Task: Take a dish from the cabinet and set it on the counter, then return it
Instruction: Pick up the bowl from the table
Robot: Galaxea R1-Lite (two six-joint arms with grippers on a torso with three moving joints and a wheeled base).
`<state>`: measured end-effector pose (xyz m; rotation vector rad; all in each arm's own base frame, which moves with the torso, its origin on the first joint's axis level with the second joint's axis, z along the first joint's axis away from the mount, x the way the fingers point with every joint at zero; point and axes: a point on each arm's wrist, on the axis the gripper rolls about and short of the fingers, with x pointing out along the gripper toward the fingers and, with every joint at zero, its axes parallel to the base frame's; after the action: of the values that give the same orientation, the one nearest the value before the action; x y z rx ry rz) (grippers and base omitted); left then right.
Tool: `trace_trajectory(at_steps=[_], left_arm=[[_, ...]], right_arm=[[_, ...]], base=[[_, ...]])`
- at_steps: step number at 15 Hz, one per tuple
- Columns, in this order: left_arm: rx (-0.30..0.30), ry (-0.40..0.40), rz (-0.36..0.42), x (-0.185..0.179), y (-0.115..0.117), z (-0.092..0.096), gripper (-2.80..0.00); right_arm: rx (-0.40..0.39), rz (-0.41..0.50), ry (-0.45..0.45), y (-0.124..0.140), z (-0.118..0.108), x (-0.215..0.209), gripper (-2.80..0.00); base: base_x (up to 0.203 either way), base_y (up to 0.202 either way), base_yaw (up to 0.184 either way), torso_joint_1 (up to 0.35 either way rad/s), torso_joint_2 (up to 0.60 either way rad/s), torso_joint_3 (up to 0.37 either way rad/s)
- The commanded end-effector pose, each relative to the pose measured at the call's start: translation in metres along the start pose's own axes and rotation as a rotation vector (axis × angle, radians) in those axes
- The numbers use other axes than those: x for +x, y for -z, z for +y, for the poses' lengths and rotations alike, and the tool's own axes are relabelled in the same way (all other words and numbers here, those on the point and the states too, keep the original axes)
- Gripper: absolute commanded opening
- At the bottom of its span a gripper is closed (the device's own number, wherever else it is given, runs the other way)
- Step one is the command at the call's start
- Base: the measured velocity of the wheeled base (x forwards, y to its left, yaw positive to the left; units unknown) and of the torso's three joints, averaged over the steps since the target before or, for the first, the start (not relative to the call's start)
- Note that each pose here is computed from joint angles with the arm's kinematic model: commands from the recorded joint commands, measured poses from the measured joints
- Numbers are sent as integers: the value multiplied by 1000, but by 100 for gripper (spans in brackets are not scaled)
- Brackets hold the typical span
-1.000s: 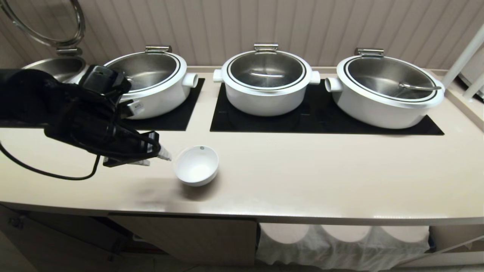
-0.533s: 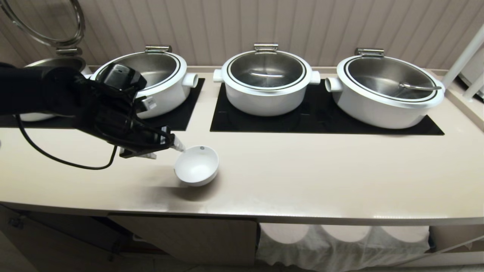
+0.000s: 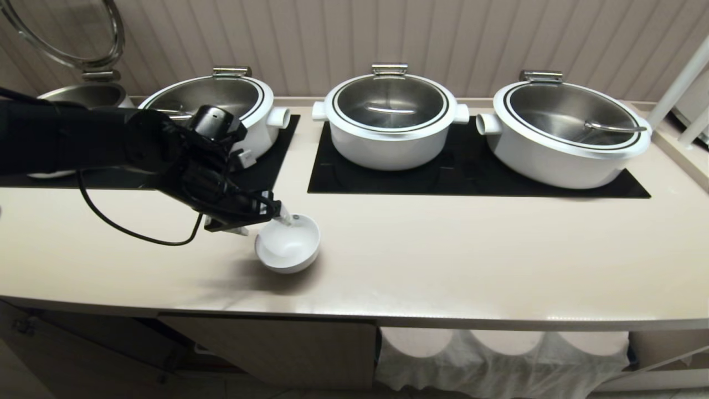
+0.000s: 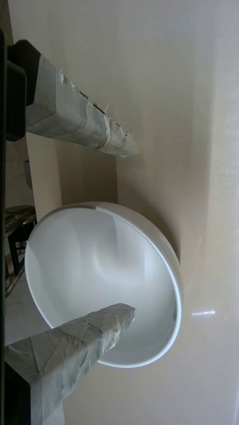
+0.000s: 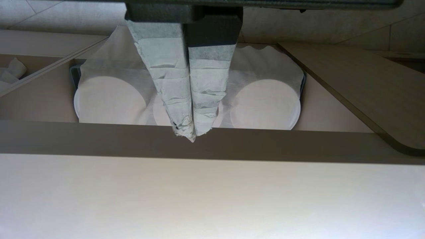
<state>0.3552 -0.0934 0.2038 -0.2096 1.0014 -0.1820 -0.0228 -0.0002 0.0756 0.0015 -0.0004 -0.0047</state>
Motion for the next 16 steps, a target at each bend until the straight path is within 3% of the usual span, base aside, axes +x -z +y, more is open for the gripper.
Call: trace_trajectory(at_steps=[1,6,9,16], left_arm=[[-2,-8,31,8,-1,0,0],[-10,-20,49,19,-13,0,0],[-8,-42,110,28,-9,0,0],[-14,-53,128,44,-12,2,0]], right_arm=[[0,-1,1,0,0,0,-280],[0,0,1,0,0,0,-280],[0,-1,1,0,0,0,-280],[0,-1,0,0,0,0,-280]], base=[[0,0,0,0,0,0],[0,0,0,0,0,0],[0,0,0,0,0,0],[0,0,0,0,0,0]])
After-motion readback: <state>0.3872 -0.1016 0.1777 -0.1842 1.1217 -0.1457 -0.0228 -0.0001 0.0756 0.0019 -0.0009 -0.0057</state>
